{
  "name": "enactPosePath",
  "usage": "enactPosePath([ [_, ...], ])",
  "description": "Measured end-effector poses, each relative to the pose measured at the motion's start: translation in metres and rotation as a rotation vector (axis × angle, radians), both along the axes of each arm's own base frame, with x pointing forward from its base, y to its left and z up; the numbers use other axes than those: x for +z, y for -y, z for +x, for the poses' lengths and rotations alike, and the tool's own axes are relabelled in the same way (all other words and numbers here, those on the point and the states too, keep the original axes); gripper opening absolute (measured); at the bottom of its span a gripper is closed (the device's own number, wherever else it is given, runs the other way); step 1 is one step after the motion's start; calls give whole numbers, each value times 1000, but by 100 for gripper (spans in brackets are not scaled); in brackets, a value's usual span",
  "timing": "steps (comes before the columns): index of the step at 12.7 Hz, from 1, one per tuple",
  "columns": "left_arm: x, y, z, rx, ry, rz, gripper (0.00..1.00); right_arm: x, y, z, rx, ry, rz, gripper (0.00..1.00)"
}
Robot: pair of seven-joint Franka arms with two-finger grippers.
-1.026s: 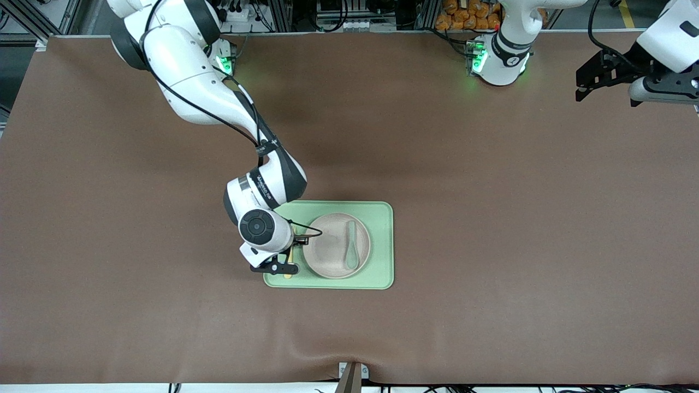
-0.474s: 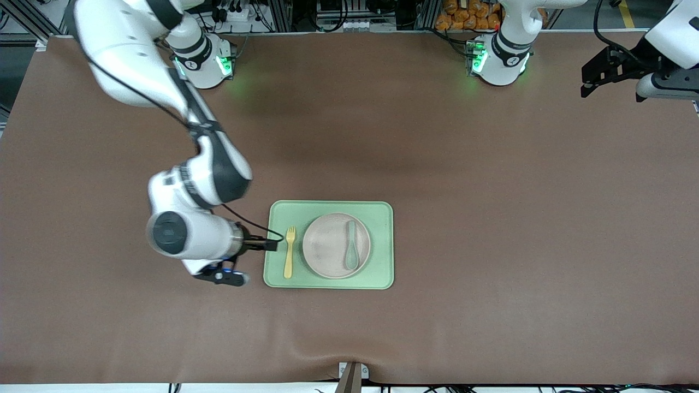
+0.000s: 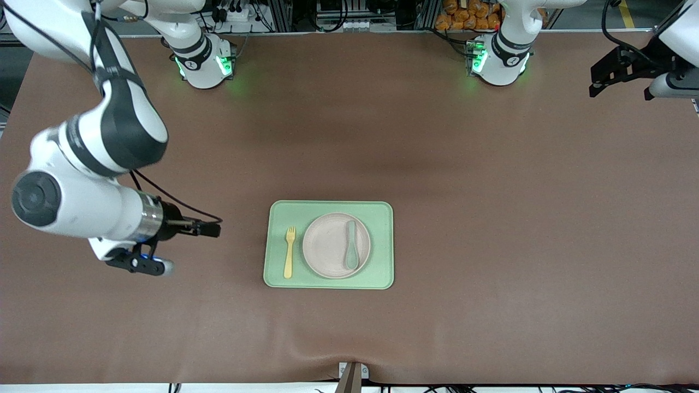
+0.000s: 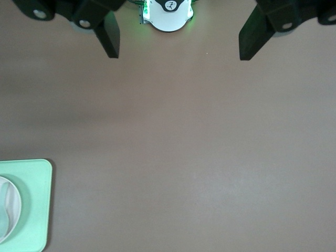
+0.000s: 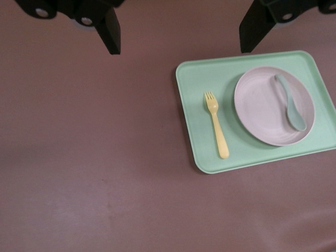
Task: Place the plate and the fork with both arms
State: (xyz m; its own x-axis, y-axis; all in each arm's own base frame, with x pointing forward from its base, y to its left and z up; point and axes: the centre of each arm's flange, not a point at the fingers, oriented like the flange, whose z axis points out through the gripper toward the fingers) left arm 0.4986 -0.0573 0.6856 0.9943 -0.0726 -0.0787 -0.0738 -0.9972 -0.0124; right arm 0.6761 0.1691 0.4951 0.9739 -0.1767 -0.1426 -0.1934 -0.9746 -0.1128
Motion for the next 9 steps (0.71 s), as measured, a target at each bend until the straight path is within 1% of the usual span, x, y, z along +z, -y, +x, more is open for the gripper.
enactPosePath([
  [3,-25,-5,18,12,-44,2,100,78,30,-32,56,46,-52,100],
  [5,-36,-5,31,14,-58,1,100,118,62,-55,55,71,-70,100],
  [8,-46,-4,41,14,-69,1,100,150,89,-94,43,96,-80,100],
  [9,-46,-4,44,14,-60,-1,100,155,97,-108,36,103,-87,100],
])
